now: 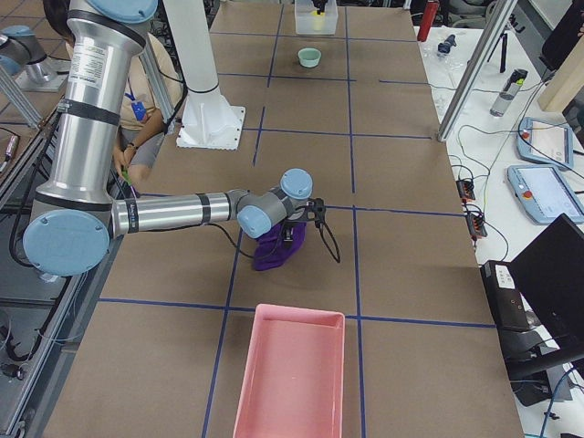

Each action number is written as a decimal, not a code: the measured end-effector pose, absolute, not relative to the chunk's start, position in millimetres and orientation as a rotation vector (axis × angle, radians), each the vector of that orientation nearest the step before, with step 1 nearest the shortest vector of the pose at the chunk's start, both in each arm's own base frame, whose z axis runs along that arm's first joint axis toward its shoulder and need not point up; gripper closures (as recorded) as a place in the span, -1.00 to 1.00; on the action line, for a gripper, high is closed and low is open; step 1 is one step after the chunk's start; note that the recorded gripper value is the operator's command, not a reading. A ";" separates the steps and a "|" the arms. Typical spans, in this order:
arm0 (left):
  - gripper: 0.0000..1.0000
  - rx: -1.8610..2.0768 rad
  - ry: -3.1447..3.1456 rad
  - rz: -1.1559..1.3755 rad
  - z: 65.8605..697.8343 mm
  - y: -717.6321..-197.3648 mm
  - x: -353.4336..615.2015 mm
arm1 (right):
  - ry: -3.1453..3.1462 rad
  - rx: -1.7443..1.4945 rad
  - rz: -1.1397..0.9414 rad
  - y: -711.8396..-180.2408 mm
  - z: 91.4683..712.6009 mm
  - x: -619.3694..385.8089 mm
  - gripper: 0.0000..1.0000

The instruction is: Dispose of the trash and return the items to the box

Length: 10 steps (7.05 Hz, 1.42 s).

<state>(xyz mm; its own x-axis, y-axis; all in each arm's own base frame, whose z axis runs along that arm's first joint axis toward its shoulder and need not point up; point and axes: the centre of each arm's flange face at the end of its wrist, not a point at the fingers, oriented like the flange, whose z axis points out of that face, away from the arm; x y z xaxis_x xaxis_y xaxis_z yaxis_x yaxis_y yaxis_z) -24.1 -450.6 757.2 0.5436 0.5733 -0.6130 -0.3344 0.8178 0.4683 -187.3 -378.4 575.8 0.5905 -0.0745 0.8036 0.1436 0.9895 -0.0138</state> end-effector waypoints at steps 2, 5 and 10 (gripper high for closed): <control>-0.22 0.367 0.845 0.471 694.2 -469.0 -21.9 | -0.924 -0.098 -0.140 -373.9 581.9 -193.4 0.84; -0.35 0.413 0.878 0.284 587.8 -488.3 -12.1 | -0.936 -0.084 -0.161 -365.3 590.4 -192.4 1.00; -0.53 0.225 0.912 0.054 478.5 -457.4 170.4 | -1.043 0.106 0.070 -387.0 513.6 -89.4 1.00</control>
<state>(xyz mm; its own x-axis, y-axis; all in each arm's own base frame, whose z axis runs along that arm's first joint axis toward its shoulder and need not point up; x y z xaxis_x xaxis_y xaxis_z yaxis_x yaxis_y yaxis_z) 170.4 -457.4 478.5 0.6127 0.1415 -0.7776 0.0489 0.9752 0.2160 -89.4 -387.0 513.6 0.5021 0.0076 0.8648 -0.1088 0.9926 0.0544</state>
